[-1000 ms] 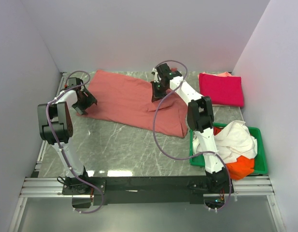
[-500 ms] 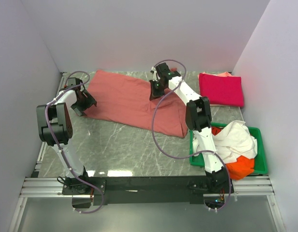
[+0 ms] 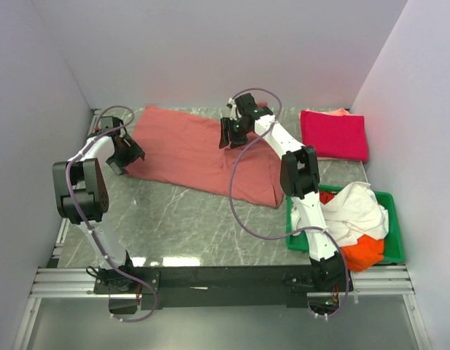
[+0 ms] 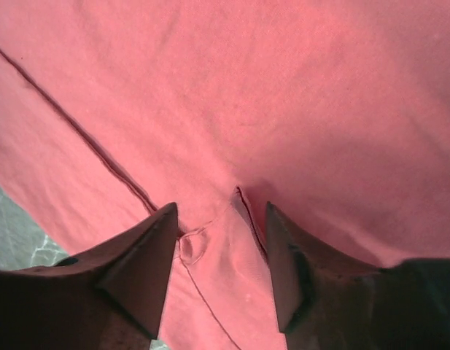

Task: Fold and stack the t-shirts
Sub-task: Fold the tshirt

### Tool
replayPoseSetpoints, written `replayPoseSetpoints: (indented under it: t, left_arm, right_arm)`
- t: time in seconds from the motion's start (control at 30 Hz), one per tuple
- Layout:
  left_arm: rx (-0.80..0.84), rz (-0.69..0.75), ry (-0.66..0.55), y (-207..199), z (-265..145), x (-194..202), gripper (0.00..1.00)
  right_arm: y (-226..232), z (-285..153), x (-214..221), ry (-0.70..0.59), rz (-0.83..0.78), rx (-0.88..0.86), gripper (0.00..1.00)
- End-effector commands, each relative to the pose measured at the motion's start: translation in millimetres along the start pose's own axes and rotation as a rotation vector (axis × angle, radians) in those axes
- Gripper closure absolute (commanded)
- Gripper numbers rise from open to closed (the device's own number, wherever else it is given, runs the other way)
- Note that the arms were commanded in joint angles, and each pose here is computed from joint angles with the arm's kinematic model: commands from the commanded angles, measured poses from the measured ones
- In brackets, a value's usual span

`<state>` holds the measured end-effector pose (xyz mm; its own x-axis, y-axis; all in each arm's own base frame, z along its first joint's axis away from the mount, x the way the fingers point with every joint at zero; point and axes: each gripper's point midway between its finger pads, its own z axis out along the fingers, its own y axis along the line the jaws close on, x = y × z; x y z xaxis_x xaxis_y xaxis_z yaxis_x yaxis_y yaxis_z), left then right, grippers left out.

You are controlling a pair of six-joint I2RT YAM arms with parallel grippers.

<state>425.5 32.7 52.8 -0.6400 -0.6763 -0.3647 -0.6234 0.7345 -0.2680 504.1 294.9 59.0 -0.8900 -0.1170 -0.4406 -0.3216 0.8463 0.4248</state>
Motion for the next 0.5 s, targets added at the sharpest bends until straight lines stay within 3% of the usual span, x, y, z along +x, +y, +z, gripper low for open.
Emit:
replayPoseSetpoints:
  t: [0.0, 0.23, 0.43, 0.47]
  left_arm:
    - [-0.003, 0.011, -0.053, 2, -14, -9, 0.20]
    - [0.005, 0.008, -0.109, -2, -19, -22, 0.20]
    - [-0.013, 0.020, -0.088, 4, -5, -15, 0.20]
    - [-0.016, 0.021, -0.085, 6, 0, -13, 0.20]
  right_arm:
    - [13, -33, -33, -0.120, -0.039, -0.004, 0.39]
    - [29, -105, -41, -0.225, -0.052, 0.046, 0.37]
    - [10, -125, 17, -0.147, 0.026, 0.124, 0.37]
    - [-2, -117, 45, -0.086, 0.059, 0.151, 0.37]
